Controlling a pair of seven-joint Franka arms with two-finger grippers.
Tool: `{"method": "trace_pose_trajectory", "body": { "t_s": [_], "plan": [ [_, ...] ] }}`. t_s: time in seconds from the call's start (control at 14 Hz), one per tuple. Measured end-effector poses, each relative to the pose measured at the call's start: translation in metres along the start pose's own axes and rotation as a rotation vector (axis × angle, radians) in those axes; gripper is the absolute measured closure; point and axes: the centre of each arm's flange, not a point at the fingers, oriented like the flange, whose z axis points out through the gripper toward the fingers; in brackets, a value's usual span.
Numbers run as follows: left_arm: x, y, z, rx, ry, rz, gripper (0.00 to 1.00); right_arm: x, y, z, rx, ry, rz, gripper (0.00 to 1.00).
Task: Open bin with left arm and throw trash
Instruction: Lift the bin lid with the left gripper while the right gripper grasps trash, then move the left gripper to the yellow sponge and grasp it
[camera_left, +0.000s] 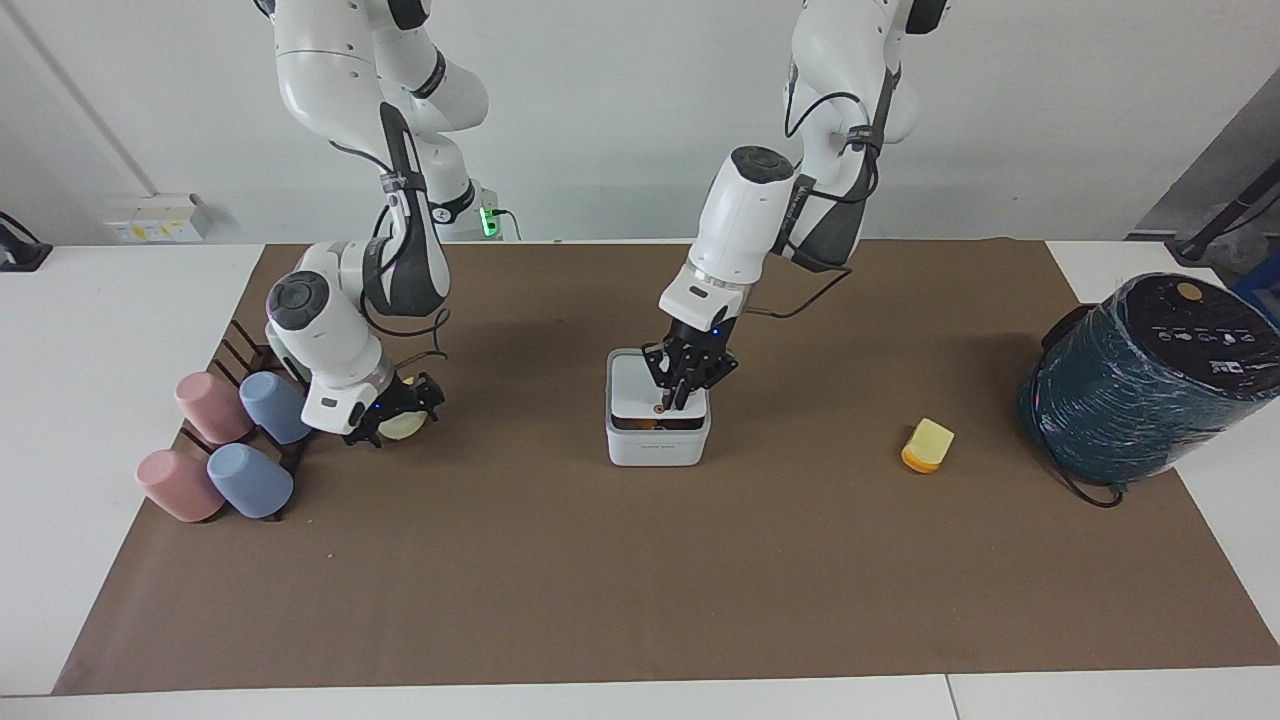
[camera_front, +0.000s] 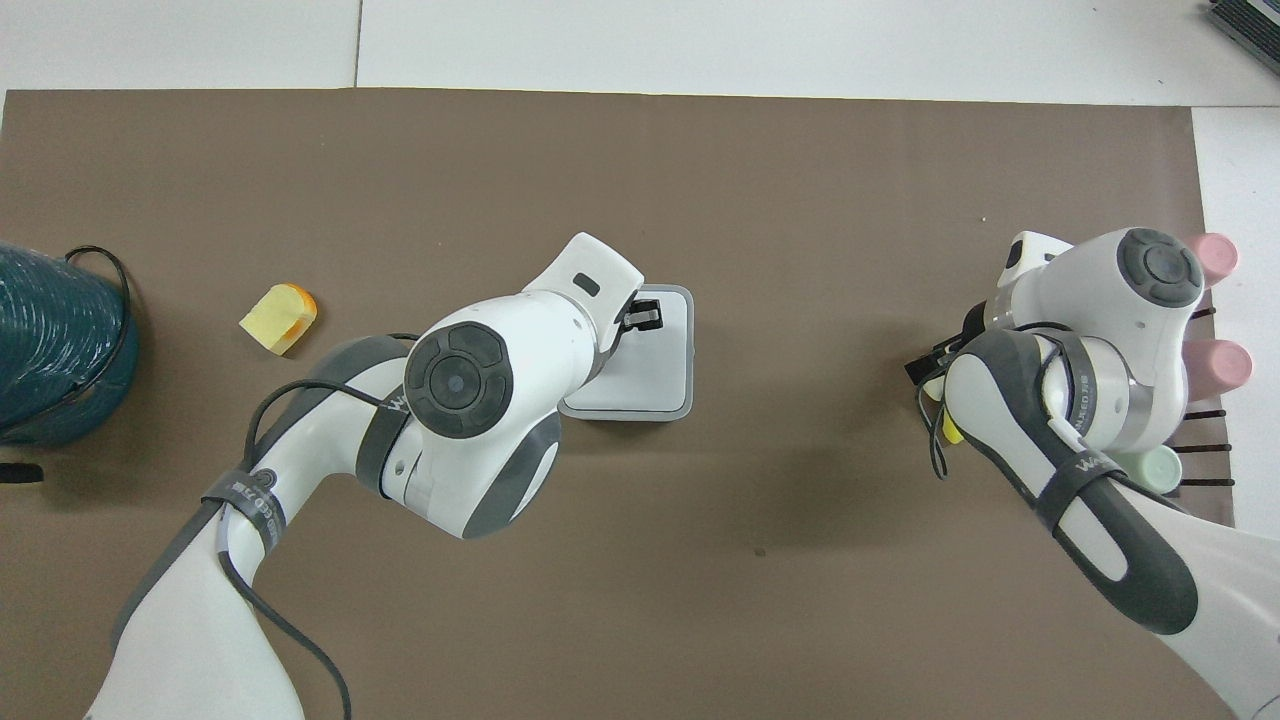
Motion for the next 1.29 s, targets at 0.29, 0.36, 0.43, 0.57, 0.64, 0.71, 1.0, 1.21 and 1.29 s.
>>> {"method": "trace_pose_trajectory", "body": {
  "t_s": [0.29,0.36,0.43,0.57,0.64,0.71,1.0,1.21,1.29],
  "plan": [
    [0.040,-0.026,-0.035,0.034,-0.010,-0.059,0.80,-0.001,-0.001,0.000,0.004,-0.006,-0.001,0.04],
    [0.043,-0.031,-0.035,0.040,-0.014,-0.067,0.80,-0.001,-0.001,0.000,0.005,-0.009,-0.001,0.10],
    [0.047,-0.037,-0.034,0.047,-0.017,-0.078,0.79,-0.001,-0.001,0.001,0.006,-0.010,-0.001,0.18],
    [0.058,-0.060,-0.034,0.071,-0.031,-0.087,0.78,-0.002,-0.001,0.000,0.008,-0.013,-0.001,0.27],
    [0.065,-0.078,-0.033,0.089,-0.046,-0.073,0.73,-0.002,-0.001,-0.001,0.008,-0.013,-0.001,0.37],
    [0.073,-0.098,-0.033,0.108,-0.064,-0.059,0.64,-0.002,-0.001,-0.002,0.008,-0.012,-0.001,0.50],
    [0.094,-0.177,-0.034,0.159,-0.117,-0.040,0.43,-0.003,-0.002,-0.006,0.011,-0.012,0.005,0.80],
    [0.101,-0.238,-0.035,0.179,-0.140,-0.011,0.19,0.004,-0.001,-0.021,0.008,0.002,0.108,0.80],
    [0.101,-0.257,-0.036,0.183,-0.149,0.019,0.14,0.009,-0.003,-0.035,0.000,0.029,0.146,0.80]
  ]
}}
